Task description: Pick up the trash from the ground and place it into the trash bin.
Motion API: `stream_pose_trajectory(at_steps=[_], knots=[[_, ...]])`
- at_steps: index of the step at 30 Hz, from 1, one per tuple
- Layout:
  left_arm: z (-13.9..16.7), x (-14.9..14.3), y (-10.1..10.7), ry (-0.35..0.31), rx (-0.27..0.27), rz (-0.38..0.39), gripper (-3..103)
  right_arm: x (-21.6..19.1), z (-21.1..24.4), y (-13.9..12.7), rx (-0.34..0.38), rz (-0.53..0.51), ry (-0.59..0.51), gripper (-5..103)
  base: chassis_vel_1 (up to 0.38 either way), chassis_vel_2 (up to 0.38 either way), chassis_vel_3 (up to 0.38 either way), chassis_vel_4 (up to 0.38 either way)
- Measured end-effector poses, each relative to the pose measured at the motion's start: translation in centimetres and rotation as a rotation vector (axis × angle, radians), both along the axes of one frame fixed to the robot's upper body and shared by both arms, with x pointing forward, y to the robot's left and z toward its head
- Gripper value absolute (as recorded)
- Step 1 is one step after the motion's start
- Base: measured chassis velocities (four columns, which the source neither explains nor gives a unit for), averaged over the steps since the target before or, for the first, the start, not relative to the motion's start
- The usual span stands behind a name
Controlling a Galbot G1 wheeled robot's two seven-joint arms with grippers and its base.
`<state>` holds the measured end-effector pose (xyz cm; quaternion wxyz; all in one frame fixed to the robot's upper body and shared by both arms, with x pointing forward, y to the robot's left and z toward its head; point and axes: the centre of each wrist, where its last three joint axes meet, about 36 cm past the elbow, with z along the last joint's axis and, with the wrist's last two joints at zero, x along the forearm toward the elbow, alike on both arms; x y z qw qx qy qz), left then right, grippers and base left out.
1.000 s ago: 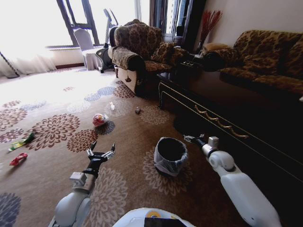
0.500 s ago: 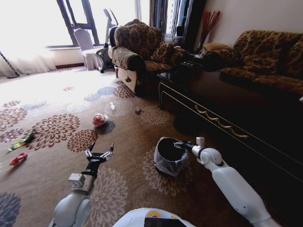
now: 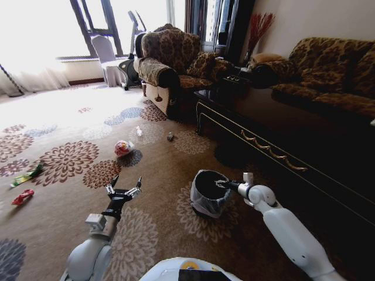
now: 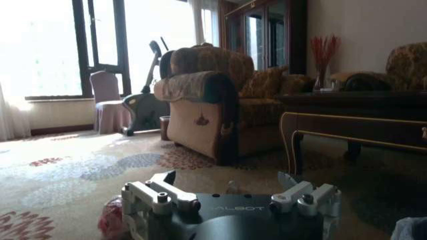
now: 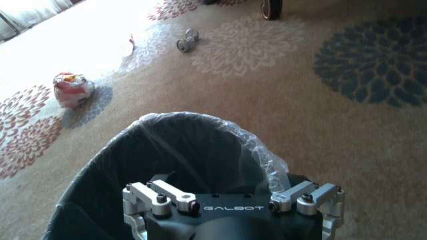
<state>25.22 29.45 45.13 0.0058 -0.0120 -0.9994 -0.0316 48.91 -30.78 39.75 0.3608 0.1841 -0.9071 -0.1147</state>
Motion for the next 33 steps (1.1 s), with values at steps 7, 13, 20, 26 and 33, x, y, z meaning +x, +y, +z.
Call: stream_pose_trajectory(at_steps=[7, 13, 20, 26, 33], knots=[[0.1, 0.0, -0.1, -0.002, -0.001, -0.006, 100, 0.1, -0.3, -0.3, 0.024, -0.013, 0.015, 100, 0.0, 0.0, 0.0, 0.0], [0.1, -0.1, -0.2, 0.0, -0.003, -0.007, 100, -0.2, -0.5, -0.5, 0.021, -0.016, 0.018, 84, 0.0, 0.0, 0.0, 0.0], [0.1, 0.0, -0.3, -0.004, -0.004, -0.01, 100, -0.6, -0.4, -0.4, 0.021, -0.009, 0.016, 57, 0.0, 0.0, 0.0, 0.0], [0.1, 0.0, -0.4, -0.003, -0.005, -0.009, 100, -0.9, -0.1, 0.2, 0.024, 0.006, 0.004, 35, 0.0, 0.0, 0.0, 0.0], [0.1, 0.0, -0.4, -0.002, -0.004, -0.01, 100, -1.2, 0.1, 0.6, 0.03, 0.013, -0.012, 12, 0.0, 0.0, 0.0, 0.0]])
